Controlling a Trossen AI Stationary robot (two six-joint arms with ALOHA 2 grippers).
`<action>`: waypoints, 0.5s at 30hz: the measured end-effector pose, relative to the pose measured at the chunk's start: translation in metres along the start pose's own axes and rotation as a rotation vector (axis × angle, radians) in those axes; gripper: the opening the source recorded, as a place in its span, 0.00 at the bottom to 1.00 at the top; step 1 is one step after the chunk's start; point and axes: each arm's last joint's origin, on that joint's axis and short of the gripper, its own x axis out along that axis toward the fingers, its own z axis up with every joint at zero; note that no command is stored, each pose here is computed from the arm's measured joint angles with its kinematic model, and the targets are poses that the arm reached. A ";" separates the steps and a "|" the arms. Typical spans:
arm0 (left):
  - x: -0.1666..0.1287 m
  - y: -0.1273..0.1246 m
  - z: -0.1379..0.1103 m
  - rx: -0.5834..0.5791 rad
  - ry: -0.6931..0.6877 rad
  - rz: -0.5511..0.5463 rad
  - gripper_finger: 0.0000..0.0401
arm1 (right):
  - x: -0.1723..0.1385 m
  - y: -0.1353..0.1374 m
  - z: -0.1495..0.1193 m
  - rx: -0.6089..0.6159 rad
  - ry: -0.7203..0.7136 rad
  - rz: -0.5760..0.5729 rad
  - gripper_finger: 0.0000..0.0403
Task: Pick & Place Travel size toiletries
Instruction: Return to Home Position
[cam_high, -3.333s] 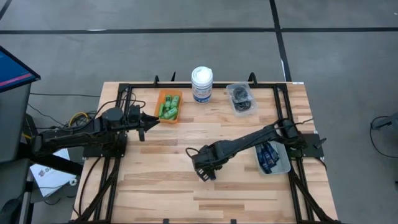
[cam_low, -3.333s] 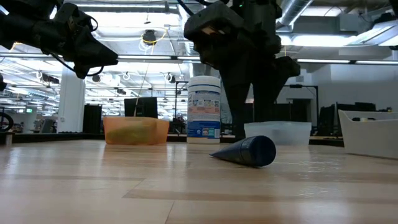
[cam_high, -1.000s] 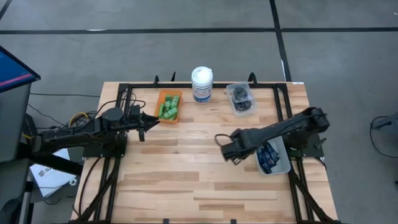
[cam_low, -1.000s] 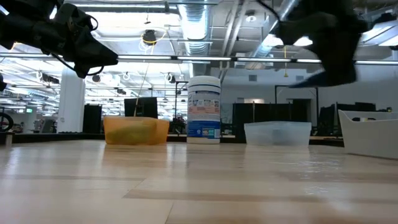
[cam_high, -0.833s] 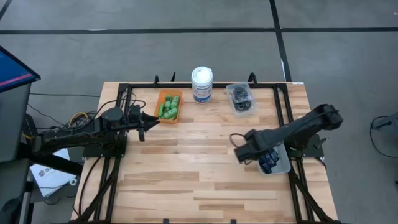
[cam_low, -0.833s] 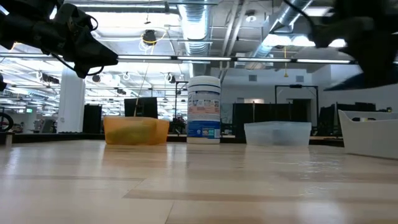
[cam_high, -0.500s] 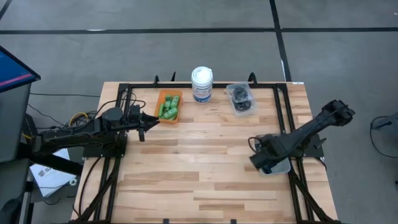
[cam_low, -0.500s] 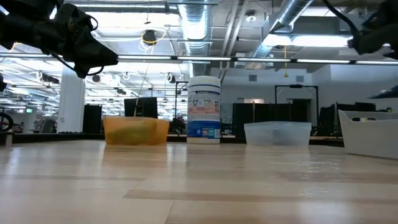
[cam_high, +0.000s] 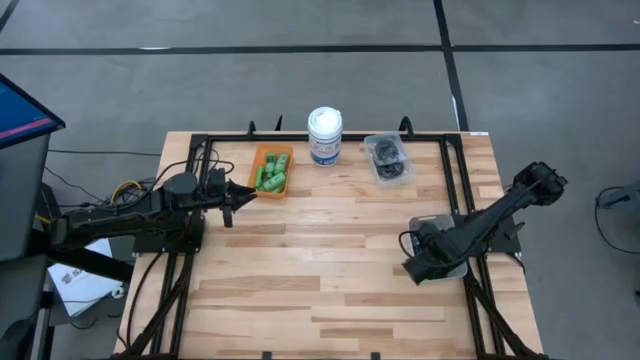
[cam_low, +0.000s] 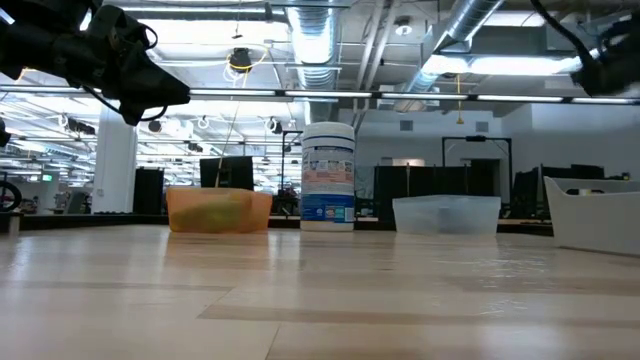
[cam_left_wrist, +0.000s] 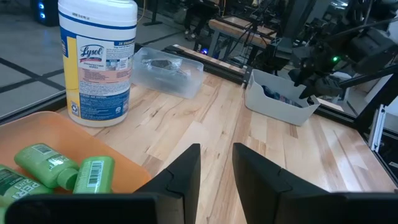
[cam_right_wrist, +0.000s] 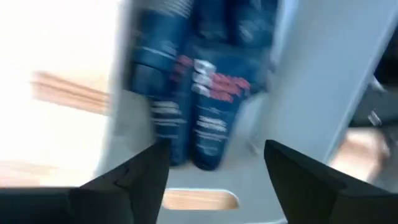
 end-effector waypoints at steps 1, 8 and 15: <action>0.000 0.000 0.000 0.000 0.000 0.000 0.22 | -0.004 0.000 0.001 -0.015 -0.022 0.027 0.63; 0.000 0.000 0.000 0.000 -0.004 -0.001 0.22 | -0.073 -0.021 0.018 -0.141 -0.393 0.390 0.59; 0.000 0.000 0.001 -0.002 -0.010 -0.002 0.22 | -0.137 -0.093 0.043 -0.260 -0.857 0.681 0.38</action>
